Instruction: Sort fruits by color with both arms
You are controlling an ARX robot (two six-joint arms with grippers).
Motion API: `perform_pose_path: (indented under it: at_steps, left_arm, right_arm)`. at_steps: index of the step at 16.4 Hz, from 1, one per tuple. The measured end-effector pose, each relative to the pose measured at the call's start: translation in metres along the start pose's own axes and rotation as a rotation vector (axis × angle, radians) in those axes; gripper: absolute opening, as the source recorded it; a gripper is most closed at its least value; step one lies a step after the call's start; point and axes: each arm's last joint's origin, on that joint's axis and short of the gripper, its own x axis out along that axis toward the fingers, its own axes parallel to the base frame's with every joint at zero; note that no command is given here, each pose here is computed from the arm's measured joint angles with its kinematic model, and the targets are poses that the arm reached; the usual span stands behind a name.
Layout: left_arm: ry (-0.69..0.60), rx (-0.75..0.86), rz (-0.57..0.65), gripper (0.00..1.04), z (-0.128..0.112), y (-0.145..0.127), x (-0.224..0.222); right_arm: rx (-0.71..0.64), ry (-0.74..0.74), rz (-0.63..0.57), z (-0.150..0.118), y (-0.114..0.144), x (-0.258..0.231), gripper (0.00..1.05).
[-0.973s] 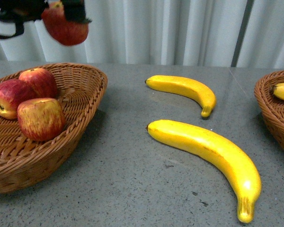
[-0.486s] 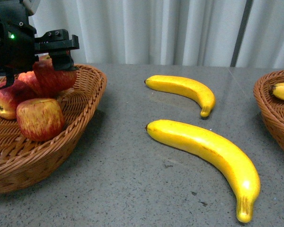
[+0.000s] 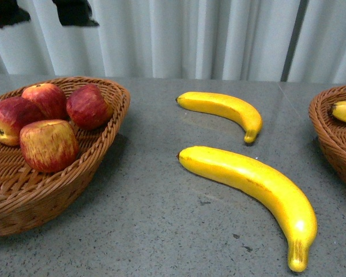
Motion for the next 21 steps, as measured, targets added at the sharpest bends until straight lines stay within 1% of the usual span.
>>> perform_pose_path:
  at_steps: [1, 2, 3, 4, 5, 6, 7, 8, 9, 11, 12, 13, 14, 16, 21]
  left_arm:
    - [-0.055, 0.031, 0.011, 0.98, 0.006, -0.002, -0.019]
    - [-0.102, 0.059, 0.027, 0.98, 0.006, -0.003, -0.041]
    - [-0.126, 0.080, 0.046, 0.98, 0.001, -0.001, -0.062]
    - [-0.123, 0.081, 0.054, 0.98, -0.010, 0.002, -0.083]
    - [-0.202, 0.056, 0.101, 0.90, -0.023, 0.004, -0.104]
    - [-0.242, 0.041, 0.131, 0.77, -0.040, 0.006, -0.130]
    - [-0.265, 0.032, 0.117, 0.65, -0.058, 0.015, -0.147]
    - [-0.283, 0.025, 0.138, 0.52, -0.069, 0.023, -0.154]
    - [-0.278, 0.021, 0.156, 0.41, -0.078, 0.027, -0.157]
    - [-0.231, 0.027, 0.112, 0.16, -0.104, 0.029, -0.161]
    - [-0.248, 0.024, 0.135, 0.03, -0.108, 0.037, -0.166]
    - [-0.268, 0.018, 0.154, 0.02, -0.111, 0.039, -0.171]
    - [-0.262, 0.021, 0.130, 0.02, -0.119, 0.037, -0.173]
    - [-0.246, 0.020, 0.128, 0.02, -0.131, 0.036, -0.177]
    - [-0.253, 0.020, 0.128, 0.02, -0.145, 0.035, -0.187]
  right_arm:
    - [0.000, 0.000, 0.000, 0.000, 0.000, 0.000, 0.98]
    - [0.000, 0.000, 0.000, 0.000, 0.000, 0.000, 0.98]
    - [0.000, 0.000, 0.000, 0.000, 0.000, 0.000, 0.98]
    - [0.000, 0.000, 0.000, 0.000, 0.000, 0.000, 0.98]
    - [0.000, 0.000, 0.000, 0.000, 0.000, 0.000, 0.98]
    - [0.000, 0.000, 0.000, 0.000, 0.000, 0.000, 0.98]
    - [0.000, 0.000, 0.000, 0.000, 0.000, 0.000, 0.98]
    - [0.000, -0.002, 0.000, 0.000, 0.000, 0.000, 0.98]
    - [0.000, -0.001, 0.000, 0.000, 0.000, 0.000, 0.98]
    - [0.000, -0.001, 0.000, 0.000, 0.000, 0.000, 0.98]
    - [0.000, -0.001, 0.000, 0.000, 0.000, 0.000, 0.98]
    - [0.000, 0.000, 0.000, 0.000, 0.000, 0.000, 0.98]
    - [0.000, -0.001, 0.000, 0.000, 0.000, 0.000, 0.98]
    - [0.000, -0.001, 0.000, 0.000, 0.000, 0.000, 0.98]
    - [0.000, -0.001, 0.000, 0.000, 0.000, 0.000, 0.98]
